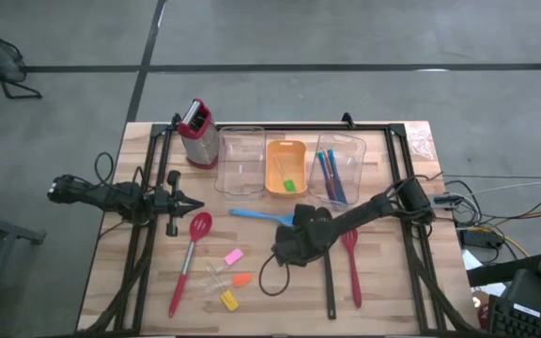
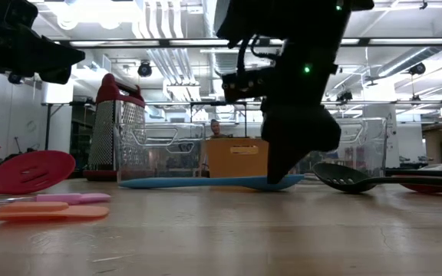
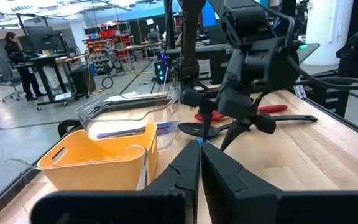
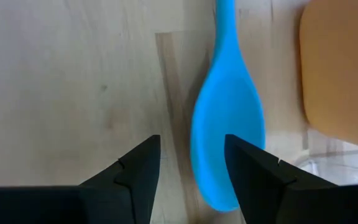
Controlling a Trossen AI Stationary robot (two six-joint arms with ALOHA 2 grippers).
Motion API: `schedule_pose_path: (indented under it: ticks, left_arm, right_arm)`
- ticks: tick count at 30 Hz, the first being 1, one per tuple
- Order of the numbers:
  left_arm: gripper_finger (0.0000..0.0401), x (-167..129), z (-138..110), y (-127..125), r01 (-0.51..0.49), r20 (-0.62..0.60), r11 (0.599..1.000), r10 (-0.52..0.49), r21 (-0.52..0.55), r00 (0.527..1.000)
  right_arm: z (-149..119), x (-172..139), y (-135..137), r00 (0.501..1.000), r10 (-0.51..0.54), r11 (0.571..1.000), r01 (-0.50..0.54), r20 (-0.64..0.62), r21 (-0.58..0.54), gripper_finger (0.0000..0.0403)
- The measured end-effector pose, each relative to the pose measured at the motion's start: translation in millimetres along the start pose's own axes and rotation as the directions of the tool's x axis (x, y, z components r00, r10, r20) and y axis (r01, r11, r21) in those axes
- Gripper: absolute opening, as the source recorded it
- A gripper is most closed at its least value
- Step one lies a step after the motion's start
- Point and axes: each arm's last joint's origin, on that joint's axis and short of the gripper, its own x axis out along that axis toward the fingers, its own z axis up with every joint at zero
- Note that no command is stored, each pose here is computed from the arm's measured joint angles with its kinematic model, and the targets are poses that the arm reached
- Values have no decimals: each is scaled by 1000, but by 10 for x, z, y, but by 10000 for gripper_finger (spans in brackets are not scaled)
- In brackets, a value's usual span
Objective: Pick & Place Kitchen Items
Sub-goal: Put the blue spoon into the left transparent bin
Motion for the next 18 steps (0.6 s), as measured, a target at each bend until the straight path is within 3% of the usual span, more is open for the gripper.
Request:
schedule_pose_path:
  ticks: [11,18]
  left_arm:
    - [21,0,0,0,0,0,1000,0,0,1000]
    - [19,0,0,0,0,0,1000,0,0,1000]
  right_arm:
    - [-83,220,-107,1000,-22,999,22,-13,42,143]
    - [-94,251,-135,998,-67,997,68,-8,43,86]
